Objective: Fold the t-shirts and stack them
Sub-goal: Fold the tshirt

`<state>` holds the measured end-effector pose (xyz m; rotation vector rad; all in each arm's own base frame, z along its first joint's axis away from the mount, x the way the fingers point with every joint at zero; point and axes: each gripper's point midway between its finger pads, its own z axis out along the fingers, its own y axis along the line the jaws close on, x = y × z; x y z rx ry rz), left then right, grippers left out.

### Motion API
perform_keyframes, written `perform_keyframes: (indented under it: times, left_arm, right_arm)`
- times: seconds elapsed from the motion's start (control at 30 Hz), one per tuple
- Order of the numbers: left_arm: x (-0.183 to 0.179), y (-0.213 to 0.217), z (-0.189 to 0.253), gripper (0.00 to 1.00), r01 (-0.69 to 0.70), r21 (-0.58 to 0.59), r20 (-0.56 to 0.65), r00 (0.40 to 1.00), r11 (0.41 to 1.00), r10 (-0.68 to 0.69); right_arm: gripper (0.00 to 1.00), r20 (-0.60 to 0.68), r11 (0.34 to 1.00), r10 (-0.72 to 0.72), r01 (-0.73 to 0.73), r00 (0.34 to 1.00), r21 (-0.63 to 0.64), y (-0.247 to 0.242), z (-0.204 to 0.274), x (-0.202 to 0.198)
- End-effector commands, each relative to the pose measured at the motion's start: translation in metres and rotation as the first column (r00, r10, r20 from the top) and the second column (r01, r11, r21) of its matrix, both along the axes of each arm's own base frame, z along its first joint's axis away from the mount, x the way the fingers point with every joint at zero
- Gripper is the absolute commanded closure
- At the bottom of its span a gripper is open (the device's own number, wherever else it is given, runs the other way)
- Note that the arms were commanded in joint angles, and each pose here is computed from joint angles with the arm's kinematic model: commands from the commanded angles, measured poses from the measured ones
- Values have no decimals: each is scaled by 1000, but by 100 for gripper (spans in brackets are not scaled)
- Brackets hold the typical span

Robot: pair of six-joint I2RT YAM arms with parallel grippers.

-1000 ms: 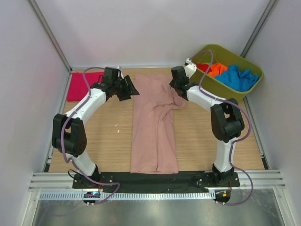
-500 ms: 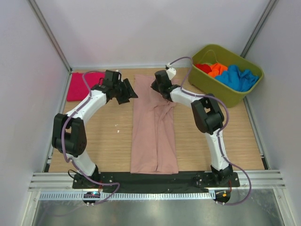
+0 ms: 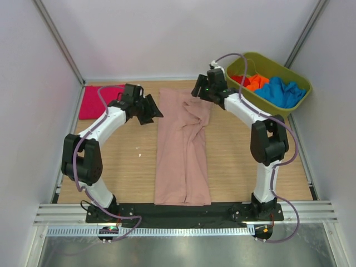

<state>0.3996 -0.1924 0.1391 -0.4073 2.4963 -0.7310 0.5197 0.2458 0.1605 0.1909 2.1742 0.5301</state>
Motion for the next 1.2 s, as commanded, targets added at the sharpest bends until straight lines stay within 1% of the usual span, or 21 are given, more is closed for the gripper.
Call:
perform_keyframes:
  times: [0.0,0.03,0.13,0.27,0.4,0.5,0.53,0.6,0.7,0.8,0.83,0.93,1.03,1.17]
  left_arm:
    - [8,-5,28,42,28,-43,58,998,999,-26]
    - [8,-6,28,42,30,-45,59,998,999,-27]
    - [8,-8,30,42,38,-61,55,998,997,-34]
    - [8,-9,29,42,45,-61,51,998,997,-42]
    - [8,-8,27,42,48,-56,46,998,997,-45]
    - [9,-8,26,43,48,-57,44,998,997,-45]
    - [9,-8,25,42,49,-56,41,998,997,-46]
    - [9,-9,24,42,51,-56,39,998,997,-49]
    - [9,-9,23,42,51,-55,37,998,997,-49]
    - [9,-9,22,42,52,-55,35,998,997,-50]
    - [9,-9,21,42,51,-57,33,998,997,-50]
    - [9,-10,20,43,51,-63,29,998,997,-49]
    - [9,-10,18,43,50,-66,28,998,997,-48]
    - [8,-11,18,43,52,-72,26,998,996,-50]
  right_arm:
    - [36,-110,996,41,-49,993,-71,-40,-32,-19]
    - [36,-133,996,19,-30,991,-79,-54,-41,-18]
    - [34,-179,995,14,-32,984,-95,-71,-59,-21]
    - [32,-225,994,32,-53,974,-91,-76,-79,-24]
    - [31,-243,996,56,-71,968,-54,-74,-90,-26]
    - [32,-229,998,68,-67,971,13,-67,-93,-27]
    - [33,-218,997,71,-64,973,41,-64,-96,-28]
    - [35,-211,997,63,-53,975,53,-64,-96,-28]
    - [40,-187,997,61,-50,981,61,-63,-93,-29]
    - [50,-158,995,80,-70,984,67,-61,-86,-29]
    - [56,-142,995,82,-73,987,67,-61,-81,-28]
    - [57,-110,994,96,-89,989,65,-58,-72,-31]
    - [54,-86,992,117,-112,989,62,-52,-63,-34]
    - [54,-89,990,130,-126,987,56,-47,-61,-38]
